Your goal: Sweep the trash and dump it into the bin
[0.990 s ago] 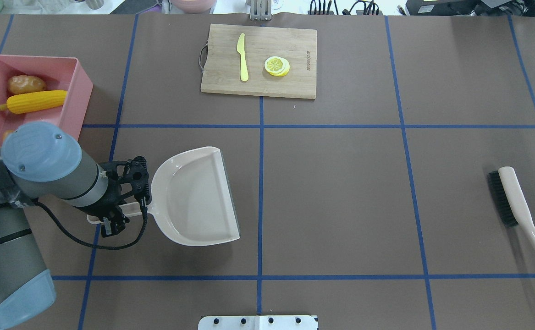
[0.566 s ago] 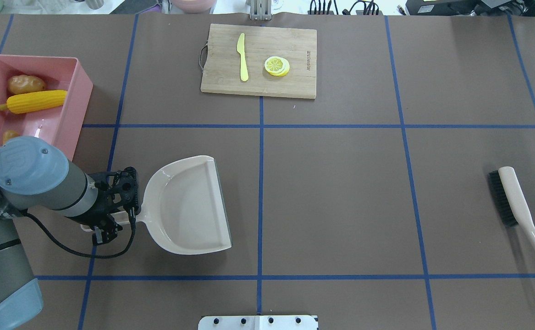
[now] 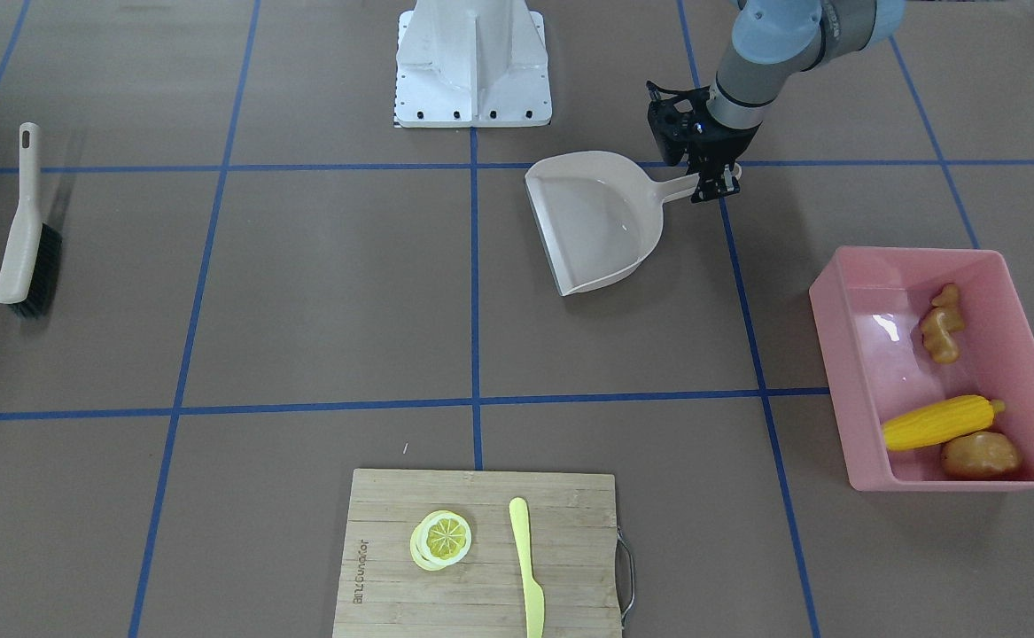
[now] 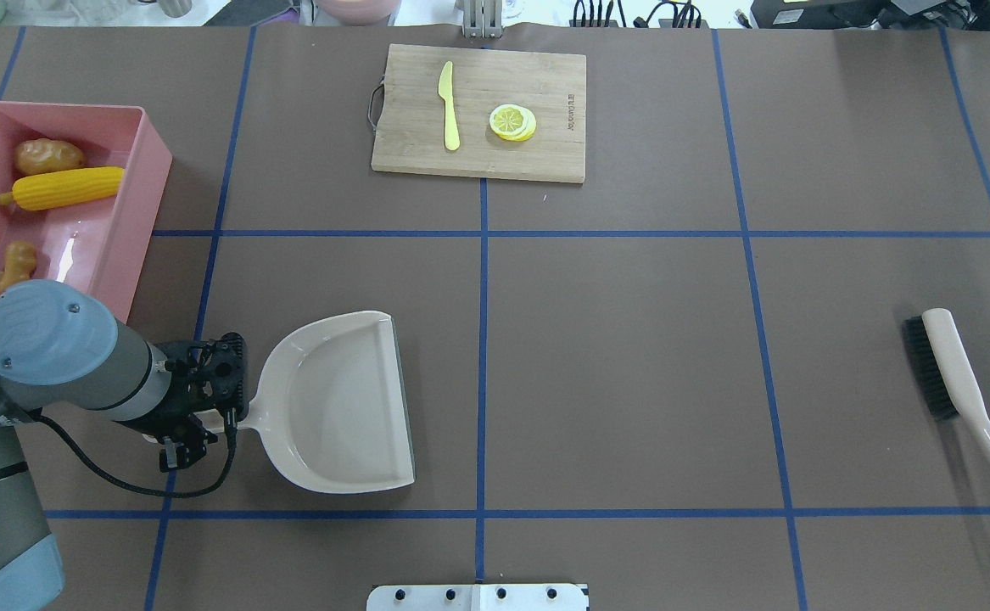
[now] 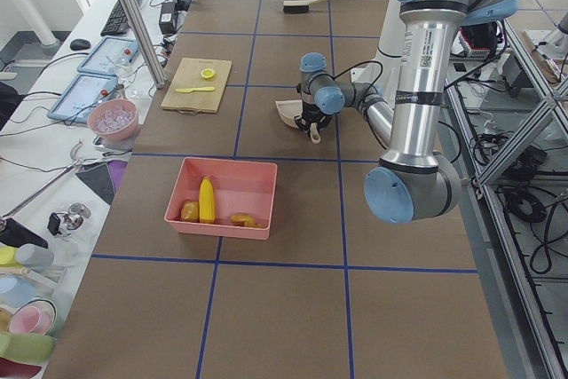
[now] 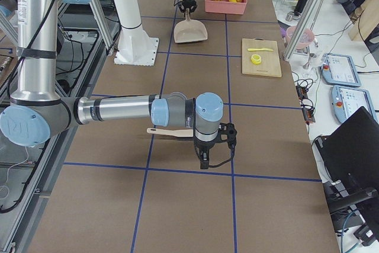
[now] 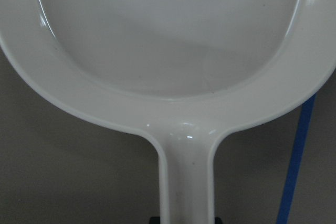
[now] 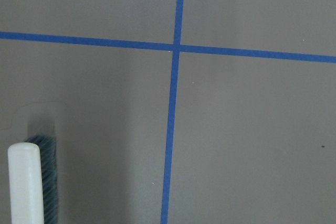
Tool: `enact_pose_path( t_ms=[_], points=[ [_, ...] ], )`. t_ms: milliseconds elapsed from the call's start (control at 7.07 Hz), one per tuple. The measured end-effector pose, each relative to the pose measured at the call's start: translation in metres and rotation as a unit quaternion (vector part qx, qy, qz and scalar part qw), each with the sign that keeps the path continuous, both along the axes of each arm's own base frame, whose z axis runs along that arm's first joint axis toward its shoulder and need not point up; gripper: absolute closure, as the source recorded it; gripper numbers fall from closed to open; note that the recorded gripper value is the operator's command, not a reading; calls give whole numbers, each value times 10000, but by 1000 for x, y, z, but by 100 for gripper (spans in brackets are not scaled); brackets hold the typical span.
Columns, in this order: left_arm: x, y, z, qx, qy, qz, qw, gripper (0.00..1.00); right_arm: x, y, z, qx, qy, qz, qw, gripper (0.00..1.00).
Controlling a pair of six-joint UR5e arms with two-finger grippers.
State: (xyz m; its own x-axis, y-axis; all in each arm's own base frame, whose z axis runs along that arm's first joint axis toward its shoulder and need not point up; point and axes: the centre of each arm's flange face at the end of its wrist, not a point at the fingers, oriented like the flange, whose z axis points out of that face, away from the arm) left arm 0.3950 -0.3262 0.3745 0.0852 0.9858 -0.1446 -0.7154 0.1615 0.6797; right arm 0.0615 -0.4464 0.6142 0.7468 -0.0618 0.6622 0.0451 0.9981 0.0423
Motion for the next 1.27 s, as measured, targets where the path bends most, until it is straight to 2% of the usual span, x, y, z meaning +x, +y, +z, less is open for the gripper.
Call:
enact_pose_path(
  t_ms=[141, 283, 707, 990, 1132, 1273],
  points=[
    [-1, 0, 3, 113, -21, 77, 9999, 38, 0, 0, 0, 0, 0, 0, 10000, 0],
    [0, 0, 4, 166, -35, 113, 9998, 2, 0, 0, 0, -3, 0, 1, 10000, 0],
    [0, -1, 1, 187, -5, 126, 9997, 2, 0, 1, 4, -45, 7, 2, 10000, 0],
    [-10, -3, -13, 166, 153, 33, 9997, 2, 0, 0, 4, -33, 13, 4, 10000, 0],
    [-21, -12, -21, -16, 296, -205, 9993, 2, 0, 0, 3, -6, 15, 2, 10000, 0],
    [-39, -27, -30, -450, 492, -687, 9954, 2, 0, 0, 4, 2, 17, 1, 10000, 0]
  ],
)
